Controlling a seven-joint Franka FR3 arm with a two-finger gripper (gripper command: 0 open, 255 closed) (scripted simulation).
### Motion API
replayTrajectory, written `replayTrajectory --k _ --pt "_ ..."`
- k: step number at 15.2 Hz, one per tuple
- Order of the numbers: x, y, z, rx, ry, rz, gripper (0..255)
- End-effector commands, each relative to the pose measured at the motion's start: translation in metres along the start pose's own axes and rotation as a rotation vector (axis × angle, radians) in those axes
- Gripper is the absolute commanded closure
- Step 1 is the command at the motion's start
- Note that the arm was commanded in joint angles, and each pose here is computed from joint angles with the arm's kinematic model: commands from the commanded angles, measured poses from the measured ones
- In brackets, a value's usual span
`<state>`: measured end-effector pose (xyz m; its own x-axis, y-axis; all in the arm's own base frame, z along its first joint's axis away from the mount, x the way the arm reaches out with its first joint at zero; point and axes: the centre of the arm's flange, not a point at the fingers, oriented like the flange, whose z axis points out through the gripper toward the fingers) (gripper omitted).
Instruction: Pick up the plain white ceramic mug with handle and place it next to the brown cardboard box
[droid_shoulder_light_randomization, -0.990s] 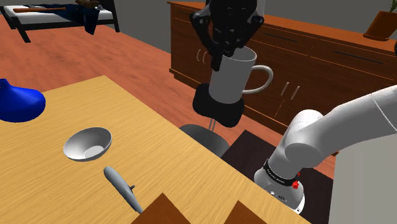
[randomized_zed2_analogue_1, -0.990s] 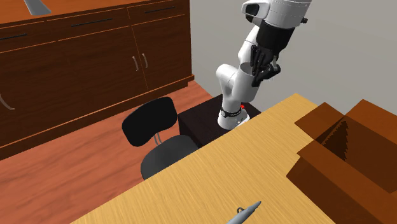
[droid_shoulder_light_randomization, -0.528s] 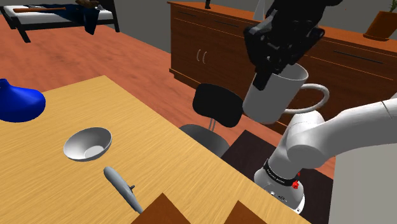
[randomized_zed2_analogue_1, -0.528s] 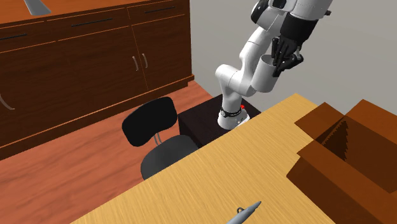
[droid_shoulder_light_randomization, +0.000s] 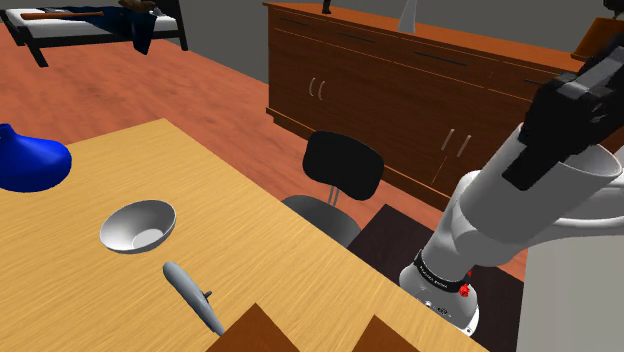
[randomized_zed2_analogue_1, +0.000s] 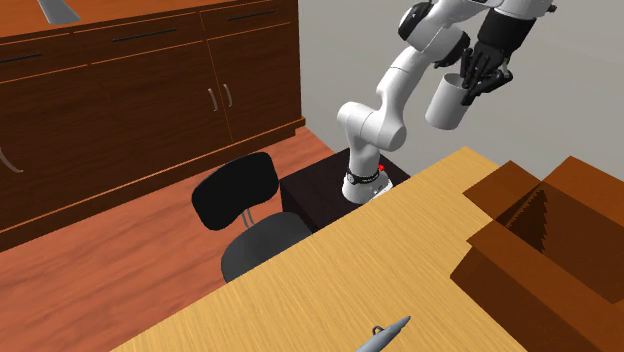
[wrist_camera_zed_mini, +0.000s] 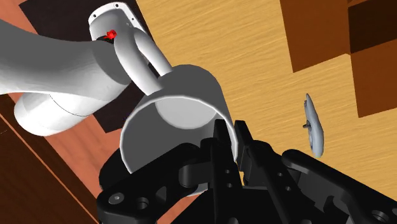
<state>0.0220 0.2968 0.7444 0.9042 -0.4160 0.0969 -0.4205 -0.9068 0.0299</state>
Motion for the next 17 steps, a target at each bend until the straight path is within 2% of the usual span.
replayTrajectory --k 1,6,17 --pt "-0.024 0.011 -0.001 0.000 0.000 0.000 255" --pt "-0.084 0.038 -0.006 0.000 0.000 0.000 255" --pt "-0.092 0.038 0.047 0.000 0.000 0.000 255"
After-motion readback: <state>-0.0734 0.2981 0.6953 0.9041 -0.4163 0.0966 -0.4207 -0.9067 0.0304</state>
